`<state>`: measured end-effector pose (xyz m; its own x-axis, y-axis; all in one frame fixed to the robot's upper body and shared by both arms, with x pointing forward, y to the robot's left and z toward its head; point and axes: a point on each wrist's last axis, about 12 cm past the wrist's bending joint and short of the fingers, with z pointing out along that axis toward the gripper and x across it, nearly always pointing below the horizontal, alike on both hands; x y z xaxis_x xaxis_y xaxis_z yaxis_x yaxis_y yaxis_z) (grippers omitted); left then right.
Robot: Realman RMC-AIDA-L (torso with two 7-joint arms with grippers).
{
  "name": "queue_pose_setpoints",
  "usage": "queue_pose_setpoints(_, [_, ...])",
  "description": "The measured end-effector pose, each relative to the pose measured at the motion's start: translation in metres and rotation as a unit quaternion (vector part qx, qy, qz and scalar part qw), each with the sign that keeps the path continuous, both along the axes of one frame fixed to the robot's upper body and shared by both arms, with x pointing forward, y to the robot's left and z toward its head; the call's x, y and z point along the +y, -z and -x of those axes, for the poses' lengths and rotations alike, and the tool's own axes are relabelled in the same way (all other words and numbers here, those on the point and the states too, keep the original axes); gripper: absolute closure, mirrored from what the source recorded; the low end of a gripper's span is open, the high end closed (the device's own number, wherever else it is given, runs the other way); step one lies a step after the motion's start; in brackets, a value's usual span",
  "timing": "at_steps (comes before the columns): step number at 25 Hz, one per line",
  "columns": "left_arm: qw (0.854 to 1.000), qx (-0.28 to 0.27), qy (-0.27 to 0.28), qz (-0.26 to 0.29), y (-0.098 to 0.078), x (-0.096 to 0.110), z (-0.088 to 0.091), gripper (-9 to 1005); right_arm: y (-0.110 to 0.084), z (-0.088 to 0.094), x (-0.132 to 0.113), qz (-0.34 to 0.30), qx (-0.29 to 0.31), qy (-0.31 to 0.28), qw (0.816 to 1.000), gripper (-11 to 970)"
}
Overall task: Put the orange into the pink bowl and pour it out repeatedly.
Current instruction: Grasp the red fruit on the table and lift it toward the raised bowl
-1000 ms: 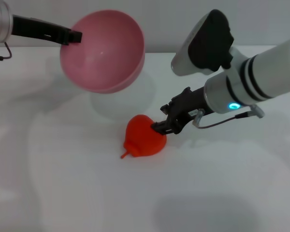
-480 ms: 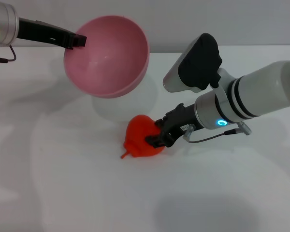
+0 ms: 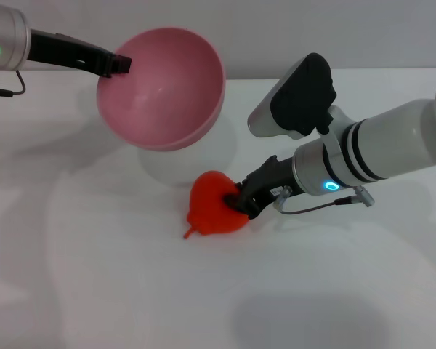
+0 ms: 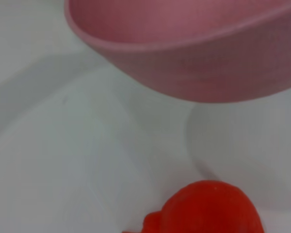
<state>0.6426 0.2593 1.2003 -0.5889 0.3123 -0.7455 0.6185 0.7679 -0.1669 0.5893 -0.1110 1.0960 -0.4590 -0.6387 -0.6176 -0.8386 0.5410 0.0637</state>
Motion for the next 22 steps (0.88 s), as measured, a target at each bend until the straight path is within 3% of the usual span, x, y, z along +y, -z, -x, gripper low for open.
queue_pose_setpoints(2, [1.0, 0.0, -0.001, 0.0, 0.0, 0.0, 0.0, 950, 0.0, 0.0, 0.0, 0.001, 0.0, -0.001, 1.0, 551])
queue_pose_setpoints(7, [1.0, 0.002, -0.003, 0.0, 0.002, 0.002, 0.001, 951, 0.0, 0.0, 0.0, 0.001, 0.0, -0.001, 1.0, 790])
queue_pose_setpoints(13, [1.0, 0.005, -0.006, 0.0, 0.005, 0.005, 0.003, 951, -0.006, 0.0, -0.002, -0.011, -0.01, 0.006, 1.0, 889])
queue_pose_setpoints(16, [1.0, 0.005, -0.007, 0.0, 0.005, 0.005, 0.003, 951, -0.017, -0.005, -0.016, -0.028, -0.04, 0.035, 0.998, 913])
queue_pose_setpoints(22, [1.0, 0.004, -0.01, -0.003, 0.004, 0.009, 0.003, 951, -0.057, -0.015, -0.065, -0.085, -0.108, 0.127, 0.982, 912])
